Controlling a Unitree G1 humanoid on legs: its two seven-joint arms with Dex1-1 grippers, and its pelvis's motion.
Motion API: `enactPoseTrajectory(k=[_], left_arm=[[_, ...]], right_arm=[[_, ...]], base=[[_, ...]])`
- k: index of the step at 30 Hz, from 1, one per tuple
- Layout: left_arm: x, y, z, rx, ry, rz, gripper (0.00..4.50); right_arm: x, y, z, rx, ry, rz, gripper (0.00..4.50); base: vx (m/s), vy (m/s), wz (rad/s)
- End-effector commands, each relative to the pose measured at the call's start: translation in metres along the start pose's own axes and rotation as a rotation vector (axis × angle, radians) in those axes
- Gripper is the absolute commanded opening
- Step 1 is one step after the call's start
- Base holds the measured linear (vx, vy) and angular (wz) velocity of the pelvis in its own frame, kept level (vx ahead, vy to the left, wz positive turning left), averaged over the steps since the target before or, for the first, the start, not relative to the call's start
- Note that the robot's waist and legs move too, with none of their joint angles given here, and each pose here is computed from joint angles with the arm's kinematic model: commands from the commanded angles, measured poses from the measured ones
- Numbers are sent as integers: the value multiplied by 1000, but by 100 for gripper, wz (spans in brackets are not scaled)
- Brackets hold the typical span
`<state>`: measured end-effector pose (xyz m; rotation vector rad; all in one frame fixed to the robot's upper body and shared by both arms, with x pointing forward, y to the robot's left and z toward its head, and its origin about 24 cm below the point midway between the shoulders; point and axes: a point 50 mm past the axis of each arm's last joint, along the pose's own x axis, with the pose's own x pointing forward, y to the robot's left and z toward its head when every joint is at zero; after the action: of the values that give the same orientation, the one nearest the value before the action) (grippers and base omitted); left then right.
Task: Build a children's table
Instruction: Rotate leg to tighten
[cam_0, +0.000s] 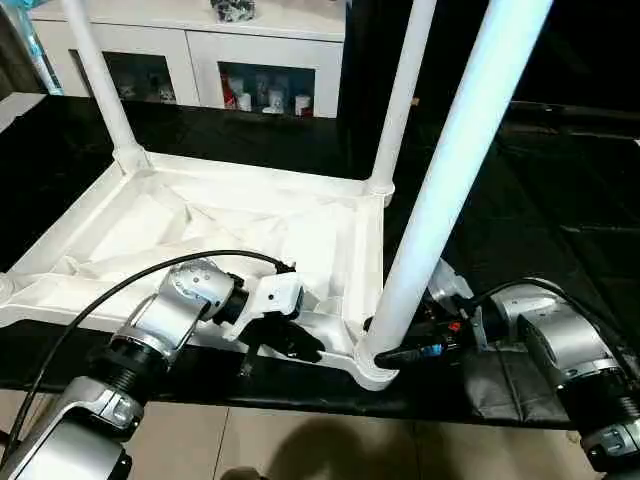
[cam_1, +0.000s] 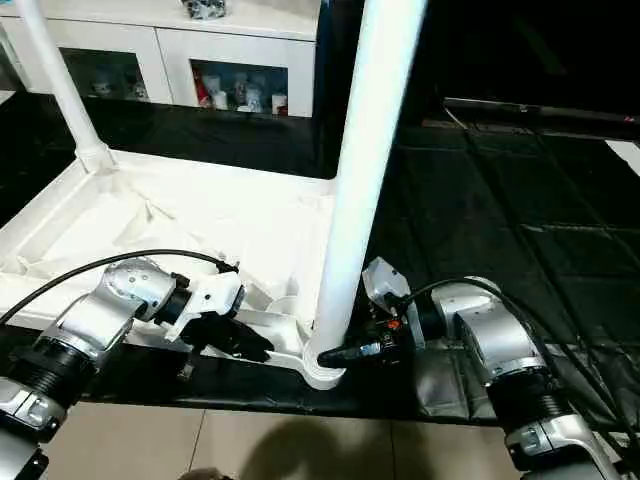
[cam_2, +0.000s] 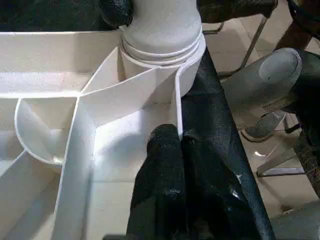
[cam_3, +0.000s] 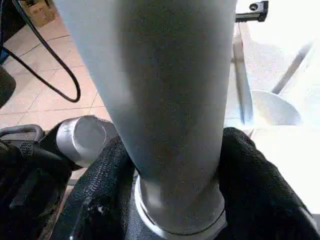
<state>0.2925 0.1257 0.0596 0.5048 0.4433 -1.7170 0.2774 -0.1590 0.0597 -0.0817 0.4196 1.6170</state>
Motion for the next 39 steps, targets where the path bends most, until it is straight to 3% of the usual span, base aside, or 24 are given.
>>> enactPoseTrajectory(k=[1, 6, 14, 19, 25, 30, 31, 32, 35, 37, 39], left_arm=[[5, 2, 9, 46, -11, -9, 0], [7, 5, 10, 9, -28, 36, 0], [17, 16, 17, -119, -85, 208, 0], [36, 32, 29, -256, -163, 403, 0], [51, 54, 49, -338, -247, 656, 0], [54, 54, 54, -343, -261, 656, 0], [53, 53, 54, -340, -258, 649, 0], [53, 52, 53, -334, -249, 643, 0], [51, 51, 51, -335, -239, 646, 0], [47, 51, 47, -328, -229, 646, 0], [42, 50, 43, -297, -214, 634, 0]], right_arm=[[4, 3, 2, 11, -14, 45, 214], [10, 5, 3, 23, -75, 13, 207], [34, -11, -5, 93, -93, -359, 200], [62, -26, 3, 191, -158, -618, 197], [82, -46, 18, 232, -208, -886, 195], [87, -46, 26, 184, -224, -887, 195], [87, -45, 27, 180, -239, -883, 249], [86, -44, 28, 181, -251, -882, 262], [86, -42, 29, 182, -275, -867, 265], [82, -40, 29, 180, -295, -845, 304], [74, -38, 27, 152, -301, -839, 306]], base=[[0, 0, 0], [0, 0, 0], [0, 0, 0], [0, 0, 0], [0, 0, 0], [0, 0, 0], [0, 0, 0], [0, 0, 0], [0, 0, 0], [0, 0, 0], [0, 0, 0]])
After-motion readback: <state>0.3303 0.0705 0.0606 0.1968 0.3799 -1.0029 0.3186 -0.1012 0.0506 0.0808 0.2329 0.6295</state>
